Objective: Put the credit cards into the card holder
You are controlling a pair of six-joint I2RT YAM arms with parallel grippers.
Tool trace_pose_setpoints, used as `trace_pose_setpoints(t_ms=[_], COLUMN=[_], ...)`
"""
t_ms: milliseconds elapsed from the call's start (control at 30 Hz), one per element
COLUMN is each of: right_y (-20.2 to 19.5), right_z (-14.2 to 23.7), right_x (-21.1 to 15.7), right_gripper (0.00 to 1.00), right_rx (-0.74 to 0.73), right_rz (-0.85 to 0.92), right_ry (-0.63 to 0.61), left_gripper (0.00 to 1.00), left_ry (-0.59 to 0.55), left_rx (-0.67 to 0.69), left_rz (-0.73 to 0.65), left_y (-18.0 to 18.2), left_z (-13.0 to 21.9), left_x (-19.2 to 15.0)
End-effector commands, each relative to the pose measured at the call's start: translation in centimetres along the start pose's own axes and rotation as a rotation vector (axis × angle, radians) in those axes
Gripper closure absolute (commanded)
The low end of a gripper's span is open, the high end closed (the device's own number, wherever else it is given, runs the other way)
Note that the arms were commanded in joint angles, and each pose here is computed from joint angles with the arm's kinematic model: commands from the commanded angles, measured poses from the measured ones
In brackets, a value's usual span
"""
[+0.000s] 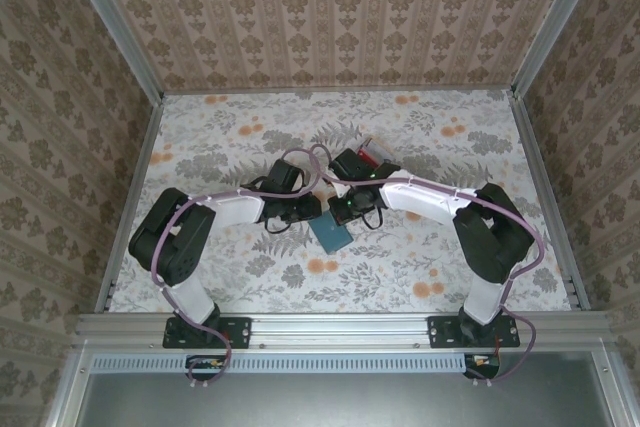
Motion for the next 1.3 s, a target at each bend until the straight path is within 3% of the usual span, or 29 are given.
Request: trace_pose_setpoints(t_ms=[0,767,1033,1267], right_y=[0.6,0.2,-1.0,-1.2], right_z=[-0.2,-3.6,-4.8,-4.7], right_x=[0.0,-2.1,-3.0,-2.8], right_gripper=[0.96,0.97,0.97,0.97], right_rx=[0.071,0.123,0.098,0.112], right_rz=[-0.045,-0.089,-0.113,-0.141], right_ry=[-0.009,0.067,0.085,0.071], left_gripper=[0.79,0.79,0.75,0.74], left_ry=[0.011,-0.002,-0.121,-0.061], left_rx=[-0.01,-0.032,-0.014,0.006], left_rz=[0.017,0.046,0.065,0.069], left_y=[0.2,0.0,0.4,0.3], left_z=[0.0,-0.1,4.4,6.9], left_x=[-0.5,-0.3,0.9,-1.7])
Point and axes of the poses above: each hand's point on the last joint's axis, 136 mm out from that joint toward the fingers, its own z axis back along the fingers, its own y axis along the line the jaws close on, x = y × z, the point moved 6 cm from there along z, back along the fingers, and after that the axes turned 15 degrees about -z, right-handed, at the moved point
